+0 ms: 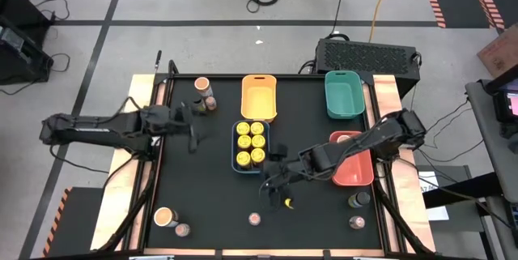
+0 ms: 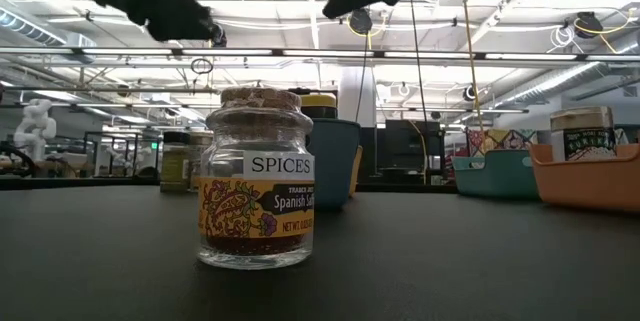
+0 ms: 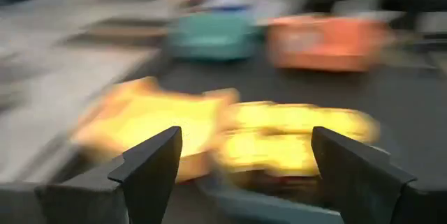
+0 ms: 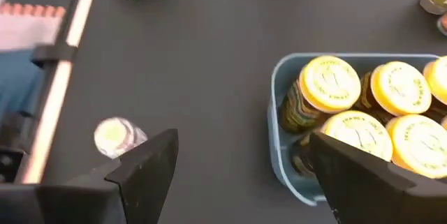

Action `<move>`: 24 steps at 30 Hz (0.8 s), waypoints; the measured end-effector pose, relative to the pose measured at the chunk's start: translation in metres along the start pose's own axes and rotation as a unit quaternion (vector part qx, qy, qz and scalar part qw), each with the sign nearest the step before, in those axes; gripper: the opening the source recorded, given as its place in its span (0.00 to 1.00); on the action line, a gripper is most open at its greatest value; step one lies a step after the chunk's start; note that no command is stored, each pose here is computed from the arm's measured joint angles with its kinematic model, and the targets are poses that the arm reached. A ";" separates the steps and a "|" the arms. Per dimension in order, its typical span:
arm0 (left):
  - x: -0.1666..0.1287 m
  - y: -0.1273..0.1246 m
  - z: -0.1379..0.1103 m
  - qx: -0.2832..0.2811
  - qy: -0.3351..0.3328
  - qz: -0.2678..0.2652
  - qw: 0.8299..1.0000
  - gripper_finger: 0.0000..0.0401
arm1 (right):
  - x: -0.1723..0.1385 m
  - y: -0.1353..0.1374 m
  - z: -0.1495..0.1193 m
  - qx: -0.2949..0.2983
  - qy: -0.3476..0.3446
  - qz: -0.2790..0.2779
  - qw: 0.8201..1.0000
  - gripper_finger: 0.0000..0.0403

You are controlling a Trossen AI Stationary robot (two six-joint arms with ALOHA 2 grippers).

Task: Sort spices by type
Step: Put the gold seasoning bottle into the orange bin

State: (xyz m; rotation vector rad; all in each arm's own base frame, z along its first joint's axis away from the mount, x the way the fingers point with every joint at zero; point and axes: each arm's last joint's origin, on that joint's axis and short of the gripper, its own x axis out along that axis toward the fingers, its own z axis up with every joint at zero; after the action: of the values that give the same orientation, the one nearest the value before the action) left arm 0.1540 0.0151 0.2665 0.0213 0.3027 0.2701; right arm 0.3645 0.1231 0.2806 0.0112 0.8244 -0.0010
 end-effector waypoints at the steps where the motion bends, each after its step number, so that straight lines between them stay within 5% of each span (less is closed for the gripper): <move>1: -0.005 0.005 0.007 -0.006 0.017 0.060 0.998 0.80 | 0.000 0.000 -0.001 -0.003 0.003 -0.007 1.000 0.78; 5: -0.020 0.029 0.039 -0.043 0.089 0.192 0.976 0.80 | 0.000 -0.002 -0.001 -0.007 0.003 -0.024 1.000 0.78; 12: -0.014 0.080 0.091 -0.110 0.208 0.246 0.940 0.80 | 0.001 -0.003 0.005 -0.023 -0.026 -0.017 0.999 0.78; 17: 0.016 0.125 0.090 -0.154 0.294 0.202 0.921 0.80 | 0.001 -0.002 0.005 -0.033 -0.027 -0.016 0.999 0.78; 24: 0.048 0.183 0.055 -0.206 0.380 0.238 0.870 0.80 | 0.000 0.003 0.004 -0.048 -0.026 -0.011 0.998 0.78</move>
State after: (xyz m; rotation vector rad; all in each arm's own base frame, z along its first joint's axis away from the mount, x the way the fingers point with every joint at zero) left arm 0.1667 0.2050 0.3160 -0.4517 1.0276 0.8362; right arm 0.3672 0.1256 0.2837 -0.0884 0.7712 0.0180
